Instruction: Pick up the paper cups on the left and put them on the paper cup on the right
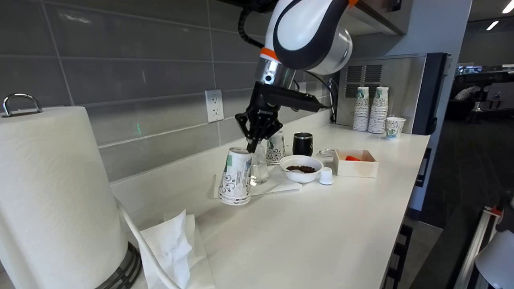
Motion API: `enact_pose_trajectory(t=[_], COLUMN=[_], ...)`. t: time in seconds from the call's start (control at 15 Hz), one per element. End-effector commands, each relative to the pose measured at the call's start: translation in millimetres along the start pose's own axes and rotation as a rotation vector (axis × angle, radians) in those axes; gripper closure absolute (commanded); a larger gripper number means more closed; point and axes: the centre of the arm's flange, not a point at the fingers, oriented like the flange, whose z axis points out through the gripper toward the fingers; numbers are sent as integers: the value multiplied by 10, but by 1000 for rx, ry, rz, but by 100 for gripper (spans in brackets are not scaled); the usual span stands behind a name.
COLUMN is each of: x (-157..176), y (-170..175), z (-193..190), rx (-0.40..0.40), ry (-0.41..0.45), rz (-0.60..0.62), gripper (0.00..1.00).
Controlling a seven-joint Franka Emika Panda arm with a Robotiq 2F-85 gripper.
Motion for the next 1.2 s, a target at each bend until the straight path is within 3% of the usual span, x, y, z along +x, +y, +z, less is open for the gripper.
enact_pose_trajectory(t=[0.0, 0.27, 0.53, 0.8, 1.13], x=[-78, -201, -291, -123, 282], y=[153, 478, 1136, 1840, 2543], z=[-567, -835, -1028, -1183, -1487], rx=[-30, -159, -270, -283, -288], ry=[24, -12, -38, 30, 117], rz=[1, 26, 152, 325, 458], gripper=[99, 99, 99, 99, 99])
